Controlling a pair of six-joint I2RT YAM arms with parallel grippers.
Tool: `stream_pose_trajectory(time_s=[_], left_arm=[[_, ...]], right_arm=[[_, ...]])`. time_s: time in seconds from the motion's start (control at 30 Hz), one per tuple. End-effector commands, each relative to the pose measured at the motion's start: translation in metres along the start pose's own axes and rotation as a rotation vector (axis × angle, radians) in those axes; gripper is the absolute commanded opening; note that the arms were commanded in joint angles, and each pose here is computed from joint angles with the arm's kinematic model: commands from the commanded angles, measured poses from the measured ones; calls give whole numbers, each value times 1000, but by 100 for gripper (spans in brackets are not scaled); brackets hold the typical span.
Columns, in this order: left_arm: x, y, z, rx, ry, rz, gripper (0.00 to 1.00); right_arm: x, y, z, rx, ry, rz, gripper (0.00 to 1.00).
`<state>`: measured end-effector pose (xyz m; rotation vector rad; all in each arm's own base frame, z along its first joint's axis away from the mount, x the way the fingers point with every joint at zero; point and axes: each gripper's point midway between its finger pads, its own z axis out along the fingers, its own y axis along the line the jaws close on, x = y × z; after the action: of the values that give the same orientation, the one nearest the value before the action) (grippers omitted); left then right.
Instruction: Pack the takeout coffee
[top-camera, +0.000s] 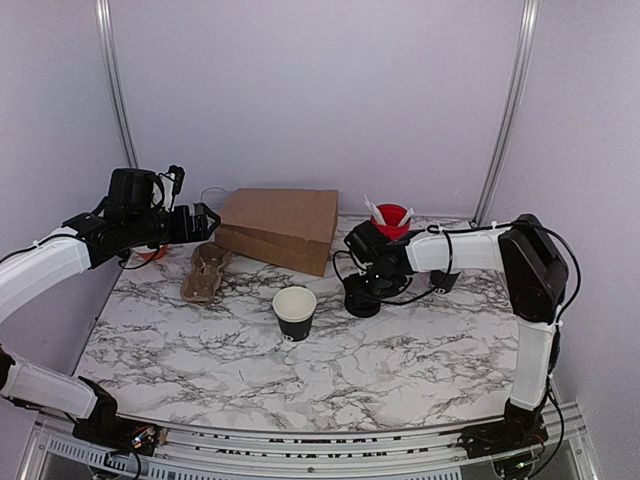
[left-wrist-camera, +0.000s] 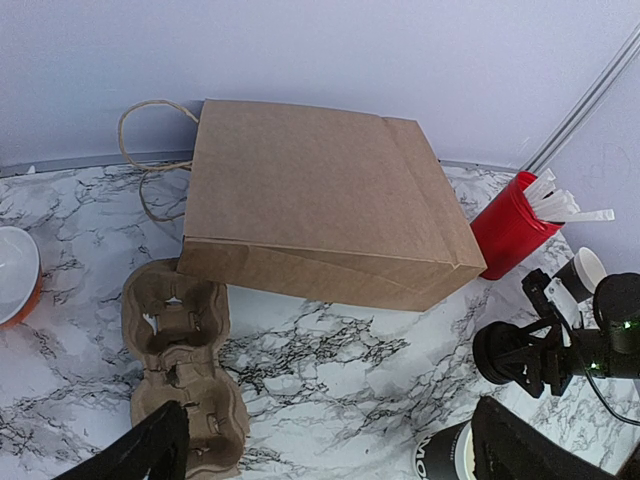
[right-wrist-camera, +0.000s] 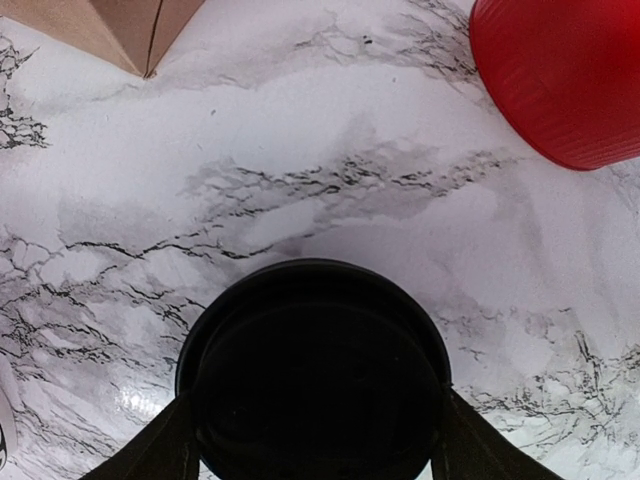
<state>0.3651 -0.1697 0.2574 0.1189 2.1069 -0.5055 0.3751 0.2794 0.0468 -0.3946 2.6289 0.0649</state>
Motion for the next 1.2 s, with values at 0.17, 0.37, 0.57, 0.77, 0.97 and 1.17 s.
stream_pose_trajectory(time_s=[0.17,0.37,0.57,0.77,0.97,1.17], left_arm=[[3,1,1,4,7,-2,99],[3,0,0,8,7,-3,99],[3,0,1,10,8,-3,99],[4,0,1,11,10,-2,99],[4,-1,2,15,14,-3,99],[5,-1,1,18,14,-2,99]], right_arm=[[-24,-2,-25,0,-72,30,73],[-27,-1,-32,-6,-86,33,73],[-28,0,-35,-12,-88,34,73],[-26,3,-34,-25,-81,33,73],[-24,3,-31,-42,-72,46,74],[-23,2,-28,-71,-69,72,75]])
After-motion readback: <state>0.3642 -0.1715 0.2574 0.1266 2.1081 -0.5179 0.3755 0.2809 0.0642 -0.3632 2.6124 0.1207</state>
